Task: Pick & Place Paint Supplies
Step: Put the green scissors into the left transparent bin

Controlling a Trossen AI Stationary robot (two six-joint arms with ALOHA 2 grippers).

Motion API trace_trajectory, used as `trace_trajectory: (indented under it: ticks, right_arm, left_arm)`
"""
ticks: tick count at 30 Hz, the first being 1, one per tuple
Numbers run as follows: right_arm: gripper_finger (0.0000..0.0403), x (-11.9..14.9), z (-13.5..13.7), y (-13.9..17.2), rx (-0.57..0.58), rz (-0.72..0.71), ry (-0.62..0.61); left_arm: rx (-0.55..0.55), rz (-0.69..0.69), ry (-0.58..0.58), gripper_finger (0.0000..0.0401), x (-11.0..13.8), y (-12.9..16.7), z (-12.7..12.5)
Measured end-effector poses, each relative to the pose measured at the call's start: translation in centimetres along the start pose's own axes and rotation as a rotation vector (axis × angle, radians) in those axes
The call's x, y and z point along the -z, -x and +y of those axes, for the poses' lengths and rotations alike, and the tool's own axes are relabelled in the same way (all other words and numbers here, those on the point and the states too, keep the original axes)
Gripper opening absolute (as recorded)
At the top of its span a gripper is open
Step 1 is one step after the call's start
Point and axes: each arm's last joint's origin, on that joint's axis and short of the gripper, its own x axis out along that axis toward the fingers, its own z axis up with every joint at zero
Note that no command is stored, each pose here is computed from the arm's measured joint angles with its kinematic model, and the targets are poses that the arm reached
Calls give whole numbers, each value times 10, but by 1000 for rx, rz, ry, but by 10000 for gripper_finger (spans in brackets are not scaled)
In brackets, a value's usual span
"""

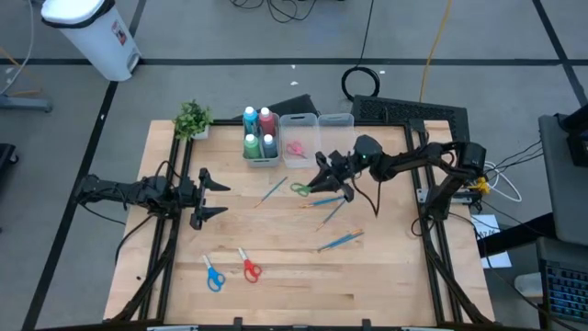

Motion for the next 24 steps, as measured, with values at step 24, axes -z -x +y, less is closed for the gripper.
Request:
trace_trajectory:
  ticks: [24]
  right_arm:
    - [45, 4, -18, -9, 844, -12, 98]
  left_arm:
    - [0, 0, 0, 308, 0, 0, 0]
